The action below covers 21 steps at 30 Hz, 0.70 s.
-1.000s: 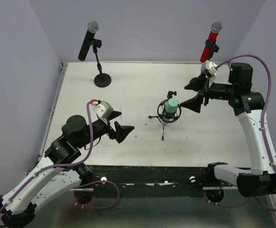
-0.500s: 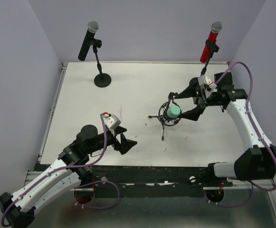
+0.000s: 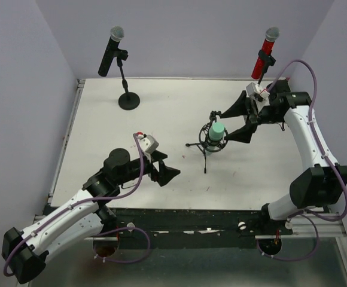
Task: Attach the microphones to the stand
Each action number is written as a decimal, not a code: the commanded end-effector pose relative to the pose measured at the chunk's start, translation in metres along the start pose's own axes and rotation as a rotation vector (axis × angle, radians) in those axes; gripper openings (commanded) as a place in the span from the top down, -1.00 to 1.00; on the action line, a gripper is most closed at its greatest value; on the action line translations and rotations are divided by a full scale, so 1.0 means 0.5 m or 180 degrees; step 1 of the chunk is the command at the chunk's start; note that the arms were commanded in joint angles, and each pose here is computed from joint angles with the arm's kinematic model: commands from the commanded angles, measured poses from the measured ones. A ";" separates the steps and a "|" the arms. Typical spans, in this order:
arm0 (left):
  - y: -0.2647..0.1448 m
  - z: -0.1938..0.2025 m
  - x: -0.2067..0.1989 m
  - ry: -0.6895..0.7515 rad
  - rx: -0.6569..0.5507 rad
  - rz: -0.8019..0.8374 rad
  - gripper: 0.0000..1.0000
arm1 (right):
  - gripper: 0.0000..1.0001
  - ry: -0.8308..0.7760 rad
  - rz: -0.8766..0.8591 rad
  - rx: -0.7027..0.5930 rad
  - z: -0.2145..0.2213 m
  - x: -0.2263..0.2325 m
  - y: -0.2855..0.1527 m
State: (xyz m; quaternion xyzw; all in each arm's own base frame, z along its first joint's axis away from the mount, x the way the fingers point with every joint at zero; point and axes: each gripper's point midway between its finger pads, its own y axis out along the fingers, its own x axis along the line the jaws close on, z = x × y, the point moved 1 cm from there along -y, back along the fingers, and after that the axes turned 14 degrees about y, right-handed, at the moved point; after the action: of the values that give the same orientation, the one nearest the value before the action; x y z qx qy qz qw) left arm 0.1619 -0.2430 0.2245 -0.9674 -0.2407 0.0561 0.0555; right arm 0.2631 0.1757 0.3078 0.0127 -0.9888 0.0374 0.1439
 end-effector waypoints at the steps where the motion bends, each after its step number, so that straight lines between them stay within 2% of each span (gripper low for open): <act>1: 0.022 -0.068 -0.006 0.0048 -0.0252 0.0115 -0.97 | -0.99 0.0076 0.0352 0.0246 -0.033 0.009 -0.021; 4: 0.037 -0.085 -0.004 0.0041 -0.0282 0.0137 -0.97 | -0.99 0.0014 0.0653 0.0190 -0.067 -0.001 -0.028; 9: 0.067 -0.095 0.004 0.0030 -0.0250 0.0140 -0.96 | -0.99 -0.0034 0.0847 0.0186 -0.087 0.007 -0.036; 15: 0.099 -0.046 0.028 0.0059 0.0012 0.0030 -0.94 | -0.99 -0.0014 0.1303 0.0168 -0.079 -0.021 -0.065; 18: 0.107 -0.012 0.029 0.0046 0.0129 0.0056 -0.93 | -0.99 0.0105 0.1553 0.0051 -0.059 -0.045 -0.095; 21: 0.113 0.009 0.015 0.0076 0.0148 0.0143 -0.89 | -0.99 0.0282 0.1608 0.0050 0.001 -0.071 -0.102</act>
State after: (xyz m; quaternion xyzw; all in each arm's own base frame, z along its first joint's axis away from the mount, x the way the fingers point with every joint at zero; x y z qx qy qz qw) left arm 0.1991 -0.2828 0.2213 -0.9668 -0.2326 0.0689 0.0798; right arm 0.2833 0.1379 0.3248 -0.1883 -0.9664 0.0853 0.1530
